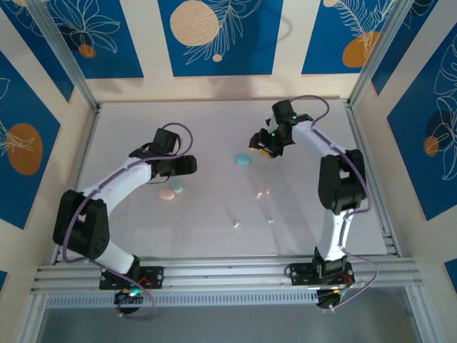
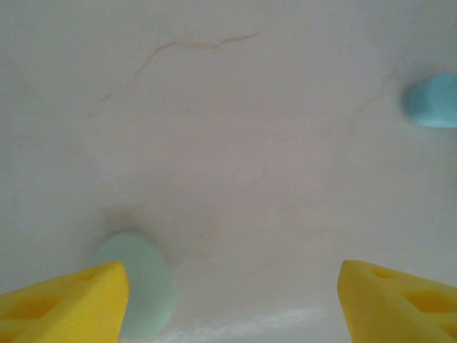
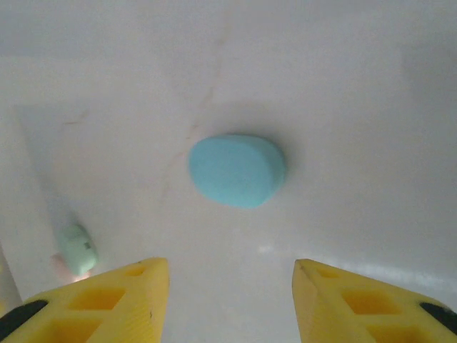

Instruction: Insert the wireless bluetooth earbuds into the charging case

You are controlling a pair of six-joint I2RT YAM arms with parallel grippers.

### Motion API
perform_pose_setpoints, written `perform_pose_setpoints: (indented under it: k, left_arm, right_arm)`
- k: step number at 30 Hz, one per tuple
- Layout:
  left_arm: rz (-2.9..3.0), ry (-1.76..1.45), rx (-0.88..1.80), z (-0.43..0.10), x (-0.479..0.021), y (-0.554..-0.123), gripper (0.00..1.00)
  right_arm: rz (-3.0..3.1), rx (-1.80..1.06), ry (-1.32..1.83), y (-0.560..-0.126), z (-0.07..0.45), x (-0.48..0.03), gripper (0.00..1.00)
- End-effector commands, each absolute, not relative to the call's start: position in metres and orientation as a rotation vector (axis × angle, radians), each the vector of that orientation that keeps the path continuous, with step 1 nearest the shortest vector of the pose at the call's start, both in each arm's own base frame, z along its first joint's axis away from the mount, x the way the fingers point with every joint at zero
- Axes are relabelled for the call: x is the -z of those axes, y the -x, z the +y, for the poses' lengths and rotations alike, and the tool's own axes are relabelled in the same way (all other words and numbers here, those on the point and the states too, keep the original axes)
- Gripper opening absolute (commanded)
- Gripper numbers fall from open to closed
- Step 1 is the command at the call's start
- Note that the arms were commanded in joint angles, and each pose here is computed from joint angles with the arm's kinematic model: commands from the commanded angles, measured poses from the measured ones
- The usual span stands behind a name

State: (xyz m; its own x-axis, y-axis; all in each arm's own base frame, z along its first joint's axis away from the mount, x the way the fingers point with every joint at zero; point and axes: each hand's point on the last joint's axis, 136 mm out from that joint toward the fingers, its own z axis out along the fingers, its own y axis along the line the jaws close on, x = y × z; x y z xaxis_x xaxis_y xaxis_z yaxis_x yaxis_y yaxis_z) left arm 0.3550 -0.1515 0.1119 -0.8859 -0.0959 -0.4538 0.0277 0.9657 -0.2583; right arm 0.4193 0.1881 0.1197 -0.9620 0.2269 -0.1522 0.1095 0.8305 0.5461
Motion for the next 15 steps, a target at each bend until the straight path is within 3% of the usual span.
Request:
perform_pose_setpoints:
  k: [1,15]
  left_arm:
    - [2.723,0.174,0.127,-0.119,-0.095,-0.353,0.73]
    - [2.814,0.26,-0.027,-0.106,-0.059,-0.355,0.65]
  right_arm:
    - [2.773,-0.792,-0.219,-0.403,0.179,-0.144,0.5]
    - [2.758,-0.896,-0.226,-0.375,0.187,-0.157,0.5]
